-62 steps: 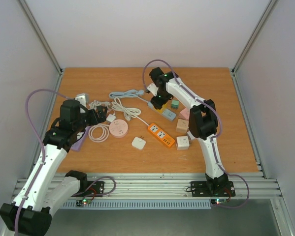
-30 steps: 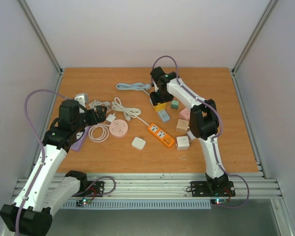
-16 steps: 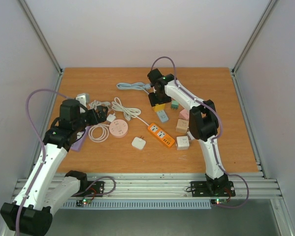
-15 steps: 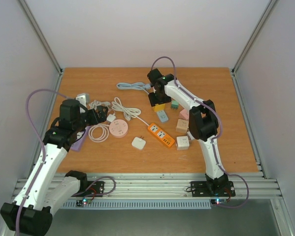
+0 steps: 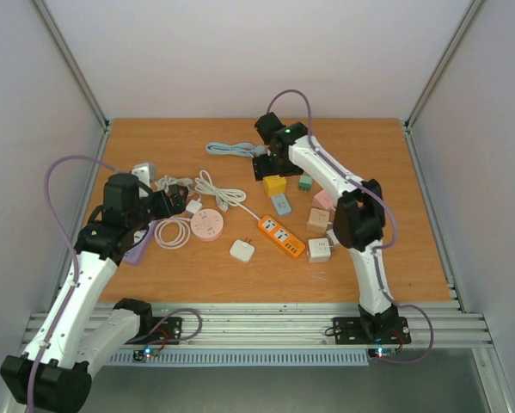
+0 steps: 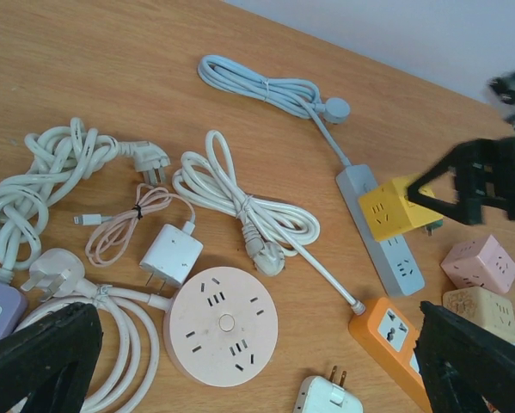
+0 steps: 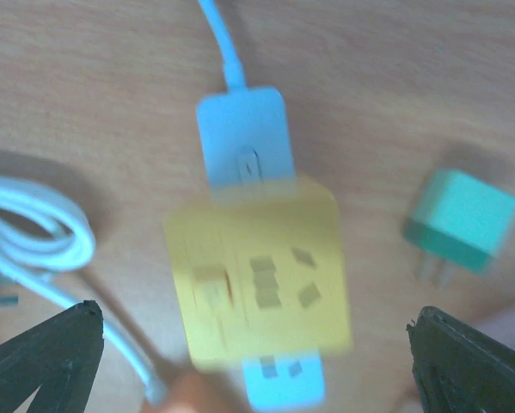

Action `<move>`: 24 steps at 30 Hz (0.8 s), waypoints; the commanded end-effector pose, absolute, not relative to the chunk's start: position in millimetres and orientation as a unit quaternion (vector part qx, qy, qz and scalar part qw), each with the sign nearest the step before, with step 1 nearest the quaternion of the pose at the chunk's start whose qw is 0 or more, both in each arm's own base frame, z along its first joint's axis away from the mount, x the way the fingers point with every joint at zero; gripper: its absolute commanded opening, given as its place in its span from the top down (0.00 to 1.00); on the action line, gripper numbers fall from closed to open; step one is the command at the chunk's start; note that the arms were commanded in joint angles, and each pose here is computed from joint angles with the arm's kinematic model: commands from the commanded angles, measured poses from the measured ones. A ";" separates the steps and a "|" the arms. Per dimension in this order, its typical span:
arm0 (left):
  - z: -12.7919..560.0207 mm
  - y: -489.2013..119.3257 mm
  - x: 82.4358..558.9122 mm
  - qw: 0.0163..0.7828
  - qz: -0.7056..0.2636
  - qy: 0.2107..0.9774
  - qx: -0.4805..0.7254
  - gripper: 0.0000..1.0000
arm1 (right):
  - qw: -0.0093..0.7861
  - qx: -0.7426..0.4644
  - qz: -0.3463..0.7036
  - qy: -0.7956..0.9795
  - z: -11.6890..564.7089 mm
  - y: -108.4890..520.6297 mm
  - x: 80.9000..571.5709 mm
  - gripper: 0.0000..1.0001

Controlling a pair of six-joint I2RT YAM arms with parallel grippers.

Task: Insert the plug

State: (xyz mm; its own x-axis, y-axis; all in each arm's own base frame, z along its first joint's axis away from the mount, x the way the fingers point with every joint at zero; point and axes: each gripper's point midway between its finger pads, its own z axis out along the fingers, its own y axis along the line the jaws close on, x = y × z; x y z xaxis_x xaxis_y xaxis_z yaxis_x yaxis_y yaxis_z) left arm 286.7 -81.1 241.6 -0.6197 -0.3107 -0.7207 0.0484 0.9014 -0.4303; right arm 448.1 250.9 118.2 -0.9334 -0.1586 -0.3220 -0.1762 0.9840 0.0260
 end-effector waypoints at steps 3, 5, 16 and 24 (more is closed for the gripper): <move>272.7 -81.4 286.9 0.466 -0.220 0.854 -0.065 0.01 | 0.254 -0.031 0.021 0.966 183.6 210.4 418.6 0.02; 276.6 -85.9 284.2 0.464 -0.236 0.852 -0.063 0.01 | 0.268 -0.004 0.010 0.963 185.9 186.1 409.2 0.01; 301.5 -102.5 261.9 0.454 -0.312 0.832 -0.066 0.01 | 0.159 0.109 -0.009 0.981 113.8 84.1 374.6 0.02; 292.6 -99.7 263.3 0.455 -0.303 0.834 -0.069 0.01 | 0.118 0.248 0.028 0.961 91.3 89.7 388.5 0.02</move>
